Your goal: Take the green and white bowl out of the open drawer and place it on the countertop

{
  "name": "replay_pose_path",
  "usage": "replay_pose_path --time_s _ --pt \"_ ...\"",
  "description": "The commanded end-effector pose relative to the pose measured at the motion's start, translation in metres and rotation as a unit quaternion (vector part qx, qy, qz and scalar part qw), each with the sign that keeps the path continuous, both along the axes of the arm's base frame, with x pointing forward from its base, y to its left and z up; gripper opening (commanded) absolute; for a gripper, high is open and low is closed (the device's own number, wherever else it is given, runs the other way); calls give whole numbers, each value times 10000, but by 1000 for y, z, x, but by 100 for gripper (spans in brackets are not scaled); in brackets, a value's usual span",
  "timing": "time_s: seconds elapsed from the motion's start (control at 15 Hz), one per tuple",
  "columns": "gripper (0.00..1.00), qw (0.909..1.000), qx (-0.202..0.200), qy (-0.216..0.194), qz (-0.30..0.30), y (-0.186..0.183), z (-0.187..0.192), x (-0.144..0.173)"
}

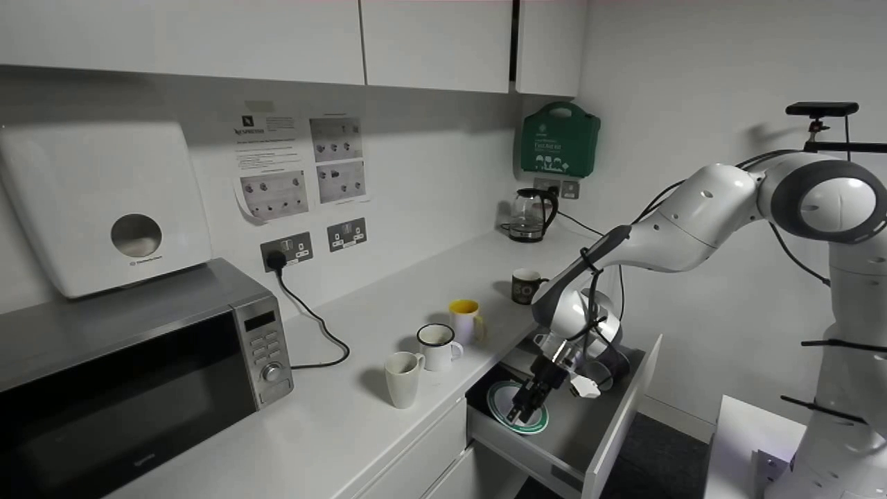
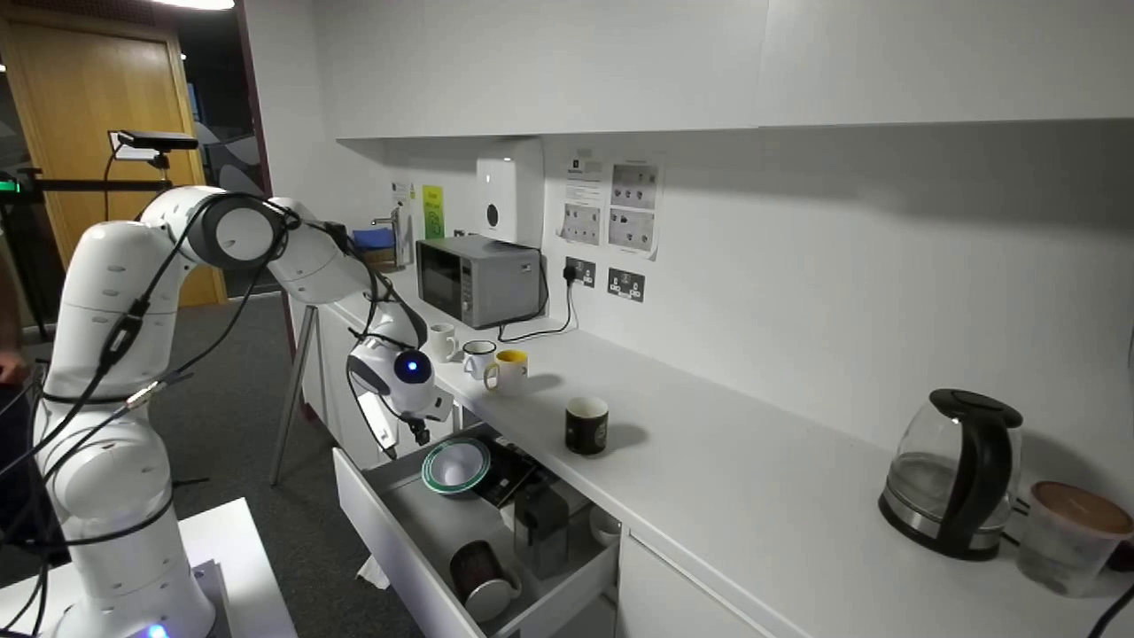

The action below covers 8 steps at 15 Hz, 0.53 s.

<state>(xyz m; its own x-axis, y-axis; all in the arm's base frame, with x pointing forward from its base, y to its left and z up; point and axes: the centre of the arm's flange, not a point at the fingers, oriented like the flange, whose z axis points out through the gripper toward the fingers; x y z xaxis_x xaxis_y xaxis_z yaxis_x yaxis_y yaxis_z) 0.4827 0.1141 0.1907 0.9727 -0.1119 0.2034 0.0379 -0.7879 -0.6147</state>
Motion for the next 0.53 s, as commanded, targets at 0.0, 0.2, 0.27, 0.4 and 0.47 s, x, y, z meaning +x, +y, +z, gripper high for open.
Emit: replay_pose_path --time_s 0.0,0.2,0.27,0.4,0.47 --pt "100 9998 173 -120 -33 -25 3 -2" --pt "100 9997 170 -143 -92 -42 2 2" --pt "100 9997 172 -162 -105 -47 2 3" --pt "100 9997 145 -194 -104 -56 1 6" --pt "100 9997 133 -204 -102 -60 1 8"
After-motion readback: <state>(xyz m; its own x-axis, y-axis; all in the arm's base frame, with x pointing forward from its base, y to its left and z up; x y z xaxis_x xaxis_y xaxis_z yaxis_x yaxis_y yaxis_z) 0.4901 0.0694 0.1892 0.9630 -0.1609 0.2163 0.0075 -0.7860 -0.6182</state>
